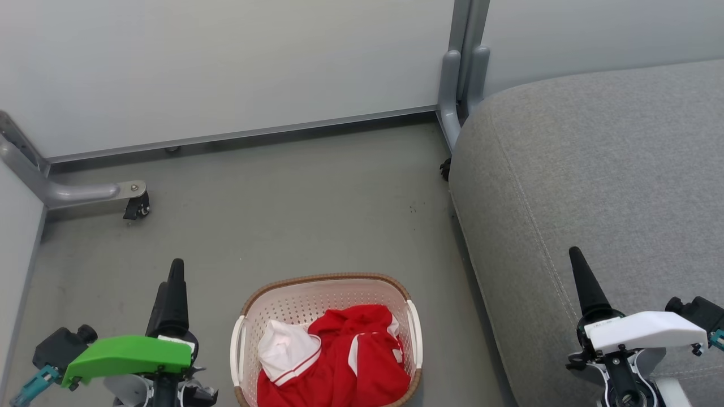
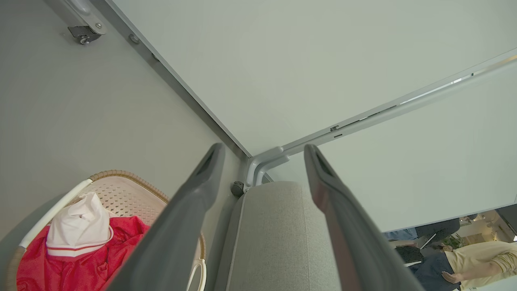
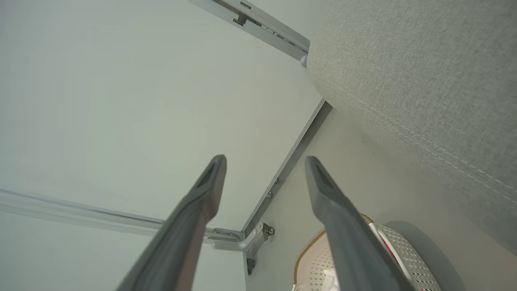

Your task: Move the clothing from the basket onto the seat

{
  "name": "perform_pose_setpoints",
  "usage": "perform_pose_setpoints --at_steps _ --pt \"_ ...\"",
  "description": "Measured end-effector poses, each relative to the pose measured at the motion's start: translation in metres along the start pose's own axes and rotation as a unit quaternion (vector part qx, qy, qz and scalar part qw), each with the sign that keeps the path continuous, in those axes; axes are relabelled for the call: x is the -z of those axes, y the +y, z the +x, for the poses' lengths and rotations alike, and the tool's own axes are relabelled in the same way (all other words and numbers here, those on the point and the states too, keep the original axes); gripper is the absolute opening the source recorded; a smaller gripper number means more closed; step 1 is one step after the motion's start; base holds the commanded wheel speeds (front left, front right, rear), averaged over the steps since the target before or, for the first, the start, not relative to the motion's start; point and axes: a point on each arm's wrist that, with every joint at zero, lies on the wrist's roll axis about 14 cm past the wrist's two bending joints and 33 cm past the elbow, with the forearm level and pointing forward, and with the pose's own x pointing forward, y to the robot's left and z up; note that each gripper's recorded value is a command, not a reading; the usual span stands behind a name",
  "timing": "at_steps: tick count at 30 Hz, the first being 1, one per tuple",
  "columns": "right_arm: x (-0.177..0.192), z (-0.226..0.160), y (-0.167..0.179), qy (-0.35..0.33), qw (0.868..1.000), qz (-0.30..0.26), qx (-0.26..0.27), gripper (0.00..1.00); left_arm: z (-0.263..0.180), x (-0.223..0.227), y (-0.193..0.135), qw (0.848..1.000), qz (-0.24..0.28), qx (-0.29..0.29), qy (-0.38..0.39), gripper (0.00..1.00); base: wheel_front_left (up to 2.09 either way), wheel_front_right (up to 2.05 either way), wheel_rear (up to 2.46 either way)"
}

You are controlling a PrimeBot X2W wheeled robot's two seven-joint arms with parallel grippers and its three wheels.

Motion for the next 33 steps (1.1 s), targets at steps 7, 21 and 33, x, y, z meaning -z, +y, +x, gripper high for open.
perform_pose_setpoints --at_steps 7,21,33 --pt "0.003 0.0 0.005 0.001 0.998 -0.056 -0.009 1.0 0.001 0.006 -0.006 0.998 0.068 0.0 0.003 1.0 0.0 0.0 0.0" --pt "0.006 -0.004 0.011 -0.004 0.988 -0.155 -0.023 1.0 -0.002 0.011 -0.018 0.982 0.187 0.01 -0.005 1.0 0.0 0.0 0.0" --pt "0.012 -0.008 0.02 -0.005 0.972 -0.233 -0.042 1.0 -0.005 0.011 -0.022 0.96 0.278 0.013 -0.019 1.0 0.0 0.0 0.0"
